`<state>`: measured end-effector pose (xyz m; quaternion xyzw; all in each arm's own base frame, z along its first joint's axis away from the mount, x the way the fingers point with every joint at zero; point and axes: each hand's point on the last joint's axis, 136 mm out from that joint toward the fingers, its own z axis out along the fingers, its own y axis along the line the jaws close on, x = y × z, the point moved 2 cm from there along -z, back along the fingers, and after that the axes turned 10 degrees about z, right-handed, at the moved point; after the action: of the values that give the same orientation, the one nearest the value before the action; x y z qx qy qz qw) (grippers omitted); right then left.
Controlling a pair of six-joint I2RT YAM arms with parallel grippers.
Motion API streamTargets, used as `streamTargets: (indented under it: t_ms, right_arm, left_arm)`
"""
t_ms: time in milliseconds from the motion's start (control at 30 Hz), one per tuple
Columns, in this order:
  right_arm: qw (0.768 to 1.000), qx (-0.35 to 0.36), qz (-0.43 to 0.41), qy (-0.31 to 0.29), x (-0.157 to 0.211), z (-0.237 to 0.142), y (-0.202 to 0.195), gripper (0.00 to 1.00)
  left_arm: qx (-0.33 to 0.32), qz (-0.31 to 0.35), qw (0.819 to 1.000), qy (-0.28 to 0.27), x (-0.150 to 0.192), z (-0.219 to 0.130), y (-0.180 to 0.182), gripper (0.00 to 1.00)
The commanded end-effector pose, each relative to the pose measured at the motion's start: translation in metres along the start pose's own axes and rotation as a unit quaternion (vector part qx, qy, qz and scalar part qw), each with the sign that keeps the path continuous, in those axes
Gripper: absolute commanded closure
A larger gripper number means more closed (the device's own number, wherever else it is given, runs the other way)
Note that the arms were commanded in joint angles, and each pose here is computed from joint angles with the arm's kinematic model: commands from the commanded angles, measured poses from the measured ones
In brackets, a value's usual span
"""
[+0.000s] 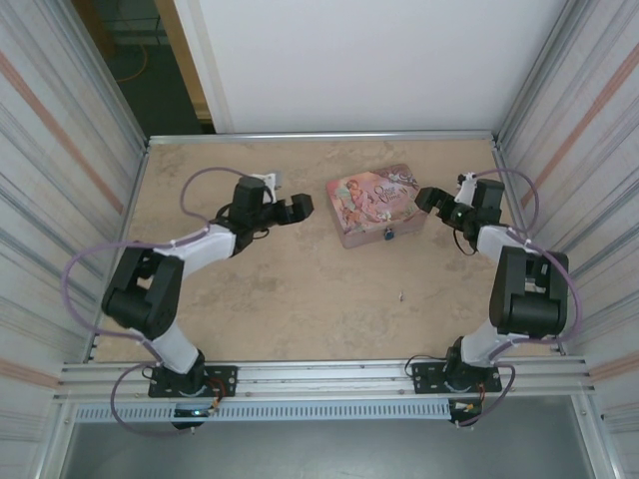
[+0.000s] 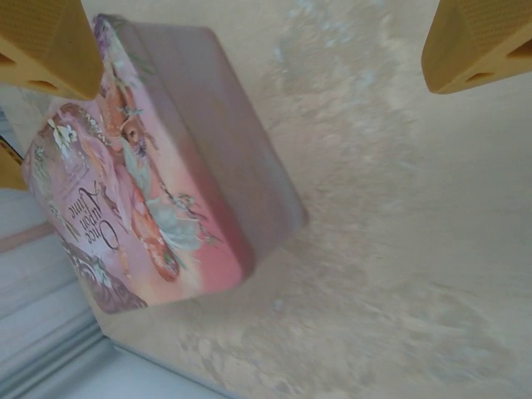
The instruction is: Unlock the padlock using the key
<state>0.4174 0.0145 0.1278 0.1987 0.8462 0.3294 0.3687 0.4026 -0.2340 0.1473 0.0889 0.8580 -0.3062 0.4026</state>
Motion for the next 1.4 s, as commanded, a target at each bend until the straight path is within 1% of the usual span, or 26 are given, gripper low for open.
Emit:
streamTargets:
  t_ms: [0,133,300,467,600,833,1000,1133,1367]
  right_arm:
    - [0.999,-0.027,0.000,0.027,-0.001,0.009,0.005,0.01]
    - [0.999,-0.032,-0.004,0.042,-0.001,0.019,0.002,0.01]
    - [0.997,-0.052,-0.005,0.060,0.002,0.025,0.005,0.01]
    - [0.995,-0.065,-0.007,0.073,0.006,0.029,0.010,0.01]
    - [0.993,-0.075,-0.013,0.088,0.013,0.029,0.018,0.01]
    - [0.990,-0.084,-0.025,0.109,0.029,0.025,0.034,0.01]
    - [0.987,-0.096,-0.032,0.129,0.047,0.019,0.050,0.01]
    - [0.983,-0.105,-0.038,0.145,0.065,0.014,0.065,0.01]
    - [0.978,-0.116,-0.045,0.166,0.102,0.010,0.091,0.01]
  left_arm:
    - [0.047,-0.014,0.999,0.009,-0.005,0.021,-0.024,0.01]
    - [0.074,-0.018,0.996,0.036,0.003,0.049,-0.042,0.01]
    - [0.100,-0.023,0.993,0.056,0.011,0.071,-0.057,0.01]
    - [0.116,-0.026,0.990,0.070,0.017,0.084,-0.067,0.01]
    - [0.125,-0.027,0.989,0.078,0.020,0.087,-0.073,0.01]
    - [0.129,-0.027,0.988,0.076,0.018,0.081,-0.076,0.01]
    - [0.126,-0.020,0.989,0.070,0.015,0.071,-0.077,0.01]
    - [0.120,-0.021,0.991,0.063,0.012,0.059,-0.072,0.01]
    - [0.095,-0.024,0.994,0.051,0.010,0.034,-0.050,0.01]
